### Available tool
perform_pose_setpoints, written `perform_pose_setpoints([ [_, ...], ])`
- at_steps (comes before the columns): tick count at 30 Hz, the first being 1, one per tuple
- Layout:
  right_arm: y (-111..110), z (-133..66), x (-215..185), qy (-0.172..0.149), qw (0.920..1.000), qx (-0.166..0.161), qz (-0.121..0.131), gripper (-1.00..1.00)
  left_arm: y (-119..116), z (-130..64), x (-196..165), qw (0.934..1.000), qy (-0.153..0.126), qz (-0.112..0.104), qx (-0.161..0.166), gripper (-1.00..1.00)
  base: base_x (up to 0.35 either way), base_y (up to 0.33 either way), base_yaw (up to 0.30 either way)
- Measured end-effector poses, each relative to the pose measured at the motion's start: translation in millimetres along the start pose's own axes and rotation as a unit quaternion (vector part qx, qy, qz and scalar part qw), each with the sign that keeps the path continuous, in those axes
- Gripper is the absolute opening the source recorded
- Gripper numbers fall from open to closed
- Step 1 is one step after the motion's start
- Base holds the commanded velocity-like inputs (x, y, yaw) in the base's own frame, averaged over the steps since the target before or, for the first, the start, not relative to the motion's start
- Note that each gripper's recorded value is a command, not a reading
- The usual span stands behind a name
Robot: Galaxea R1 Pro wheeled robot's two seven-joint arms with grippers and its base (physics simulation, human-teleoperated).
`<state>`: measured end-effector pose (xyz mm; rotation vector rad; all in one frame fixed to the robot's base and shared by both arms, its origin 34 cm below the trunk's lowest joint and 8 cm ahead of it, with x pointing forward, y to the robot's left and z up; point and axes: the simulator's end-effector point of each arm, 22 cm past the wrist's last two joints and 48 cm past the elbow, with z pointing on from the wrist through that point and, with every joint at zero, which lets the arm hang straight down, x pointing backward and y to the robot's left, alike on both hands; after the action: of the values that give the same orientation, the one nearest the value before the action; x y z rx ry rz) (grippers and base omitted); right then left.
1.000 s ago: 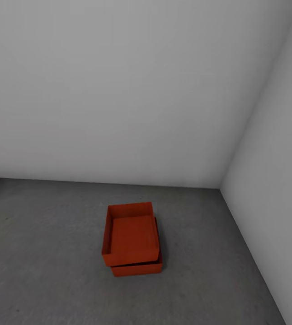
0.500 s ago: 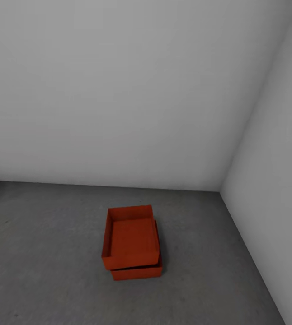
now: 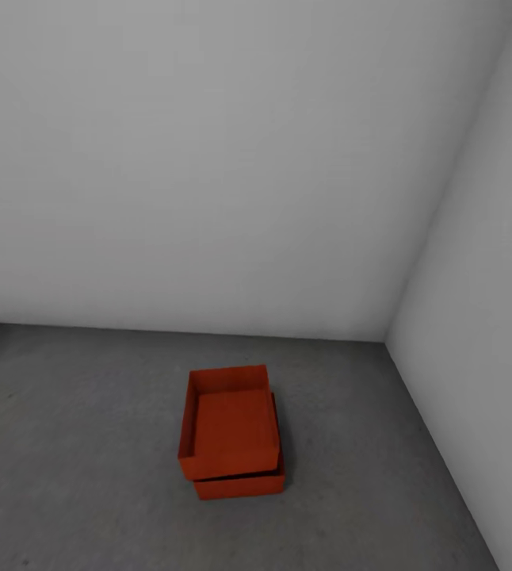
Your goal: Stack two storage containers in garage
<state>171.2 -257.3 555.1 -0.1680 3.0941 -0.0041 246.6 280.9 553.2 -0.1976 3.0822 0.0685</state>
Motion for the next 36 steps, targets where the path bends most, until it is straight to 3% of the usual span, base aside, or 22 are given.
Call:
perform_pose_setpoints([
  [36, 0.2, -1.9, -21.7, -0.027, 0.9996, 0.001, 0.000, 1.00, -3.1, -6.1, -22.3, 0.9996, -0.028, -0.001, 0.004, 1.00, 0.000, 0.000, 0.000],
])
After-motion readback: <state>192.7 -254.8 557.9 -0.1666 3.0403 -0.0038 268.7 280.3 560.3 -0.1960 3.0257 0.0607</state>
